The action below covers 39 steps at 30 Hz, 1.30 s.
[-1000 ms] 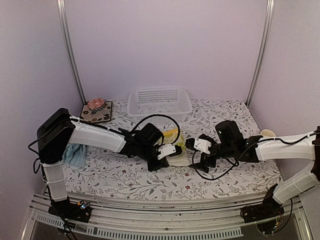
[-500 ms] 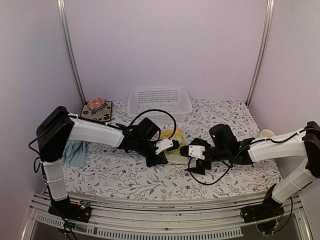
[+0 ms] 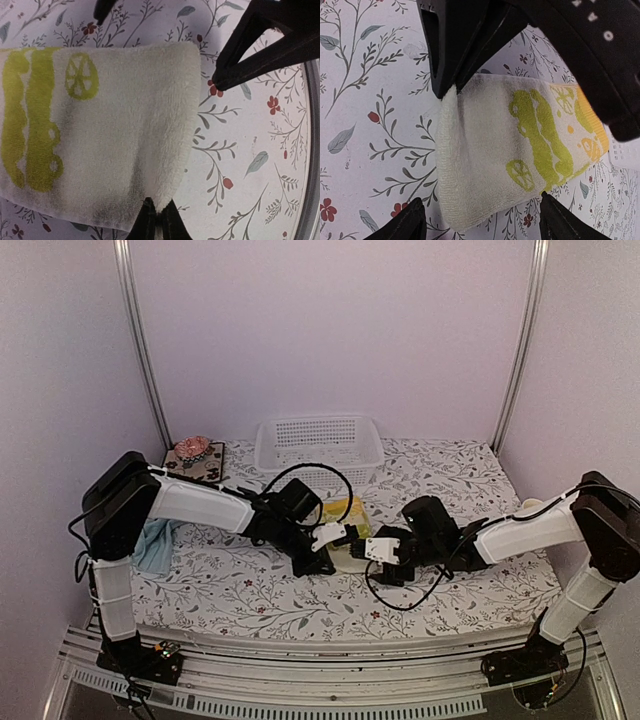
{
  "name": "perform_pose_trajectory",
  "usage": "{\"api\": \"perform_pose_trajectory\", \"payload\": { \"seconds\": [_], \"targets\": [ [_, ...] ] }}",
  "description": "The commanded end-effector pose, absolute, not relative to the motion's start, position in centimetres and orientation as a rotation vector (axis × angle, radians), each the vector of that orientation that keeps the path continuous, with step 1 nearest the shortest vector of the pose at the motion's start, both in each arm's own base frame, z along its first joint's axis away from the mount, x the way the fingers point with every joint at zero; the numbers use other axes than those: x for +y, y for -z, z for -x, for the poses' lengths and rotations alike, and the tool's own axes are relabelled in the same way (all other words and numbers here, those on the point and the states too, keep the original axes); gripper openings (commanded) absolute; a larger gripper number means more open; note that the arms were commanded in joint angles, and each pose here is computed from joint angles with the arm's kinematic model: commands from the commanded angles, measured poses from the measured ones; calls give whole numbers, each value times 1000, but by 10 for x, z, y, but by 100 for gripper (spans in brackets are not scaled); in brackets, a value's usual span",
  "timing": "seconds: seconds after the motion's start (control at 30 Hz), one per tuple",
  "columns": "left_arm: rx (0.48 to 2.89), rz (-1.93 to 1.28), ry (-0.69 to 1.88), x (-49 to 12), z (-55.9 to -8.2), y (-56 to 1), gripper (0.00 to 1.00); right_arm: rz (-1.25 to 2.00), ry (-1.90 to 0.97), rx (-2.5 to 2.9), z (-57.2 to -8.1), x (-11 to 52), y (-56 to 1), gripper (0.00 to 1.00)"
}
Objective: Roll the towels
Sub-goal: Roll the towel at the center of the board.
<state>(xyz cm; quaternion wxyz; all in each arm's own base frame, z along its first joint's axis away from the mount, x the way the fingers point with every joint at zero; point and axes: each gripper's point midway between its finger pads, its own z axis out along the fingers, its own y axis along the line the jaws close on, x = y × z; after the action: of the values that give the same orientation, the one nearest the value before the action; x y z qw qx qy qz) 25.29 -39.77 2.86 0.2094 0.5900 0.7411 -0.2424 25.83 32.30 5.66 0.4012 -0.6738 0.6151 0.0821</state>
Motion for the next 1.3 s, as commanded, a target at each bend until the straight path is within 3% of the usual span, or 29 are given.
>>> {"api": "perform_pose_trajectory", "payload": {
  "seconds": [0.0,0.53,0.77,1.0,1.27],
  "targets": [
    [2075,-1623,702,-398,-258,-31,5,1688,-194,1528,-262,336,-62,77],
    [2078,-1573,766,-396,-255,-34,5,1732,-127,1538,-257,334,-37,77],
    [2080,-1564,790,-395,-255,-35,5,1734,-97,1555,-258,333,-28,71],
    [2084,-1567,799,-394,-255,-35,5,1737,-60,1579,-263,332,-20,52],
    [2058,-1546,779,-394,-261,-50,15,1758,-91,1625,-258,331,-15,6]
  ]
}}
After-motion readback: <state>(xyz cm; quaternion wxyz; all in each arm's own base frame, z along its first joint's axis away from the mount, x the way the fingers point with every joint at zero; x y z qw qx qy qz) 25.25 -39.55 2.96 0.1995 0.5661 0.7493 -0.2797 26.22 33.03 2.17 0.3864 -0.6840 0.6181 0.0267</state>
